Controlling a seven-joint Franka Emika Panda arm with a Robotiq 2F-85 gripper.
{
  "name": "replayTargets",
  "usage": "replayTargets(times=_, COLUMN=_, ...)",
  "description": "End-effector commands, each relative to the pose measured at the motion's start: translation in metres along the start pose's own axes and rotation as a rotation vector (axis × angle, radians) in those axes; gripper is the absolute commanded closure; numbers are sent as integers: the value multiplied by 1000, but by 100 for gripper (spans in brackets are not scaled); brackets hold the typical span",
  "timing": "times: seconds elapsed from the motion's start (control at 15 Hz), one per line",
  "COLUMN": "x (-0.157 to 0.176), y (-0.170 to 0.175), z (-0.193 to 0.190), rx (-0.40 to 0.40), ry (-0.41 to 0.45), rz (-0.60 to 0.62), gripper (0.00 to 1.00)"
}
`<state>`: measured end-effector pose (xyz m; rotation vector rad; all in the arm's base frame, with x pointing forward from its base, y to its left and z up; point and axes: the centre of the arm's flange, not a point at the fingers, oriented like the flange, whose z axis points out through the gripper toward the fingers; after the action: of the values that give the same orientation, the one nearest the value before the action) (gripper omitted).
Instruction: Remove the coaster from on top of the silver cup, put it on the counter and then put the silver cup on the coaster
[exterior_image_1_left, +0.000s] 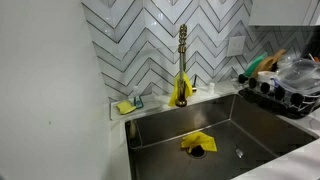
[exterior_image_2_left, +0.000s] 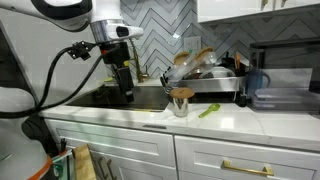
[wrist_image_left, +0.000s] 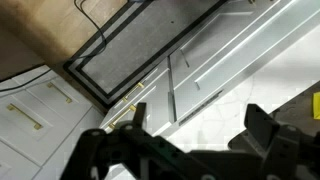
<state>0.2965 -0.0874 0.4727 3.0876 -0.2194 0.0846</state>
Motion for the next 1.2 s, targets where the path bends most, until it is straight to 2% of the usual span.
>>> replayTargets(times=0.0, x=0, y=0, z=0, rx=0, ry=0, rz=0, gripper=0)
replayTargets(times=0.33, x=0, y=0, z=0, rx=0, ry=0, rz=0, gripper=0)
replayTargets(times=0.4, x=2, y=3, z=3, rx=22, ry=0, rz=2, gripper=0)
replayTargets(times=0.47, x=6, y=10, z=12, rx=96, ry=10, rz=-18, gripper=0)
replayTargets(times=0.53, x=8, y=13, z=15, rx=116, ry=10, rz=-16, gripper=0)
replayTargets(times=0.6, x=11, y=18, z=23, rx=104, ry=6, rz=6, gripper=0)
replayTargets(times=0.67, x=17, y=28, z=31, rx=68, ry=37, rz=29, gripper=0)
replayTargets(times=0.73, x=6, y=16, z=11, rx=70, ry=22, rz=16, gripper=0)
replayTargets(times=1.13, x=14, y=24, z=24, rx=71, ry=26, rz=37, gripper=0)
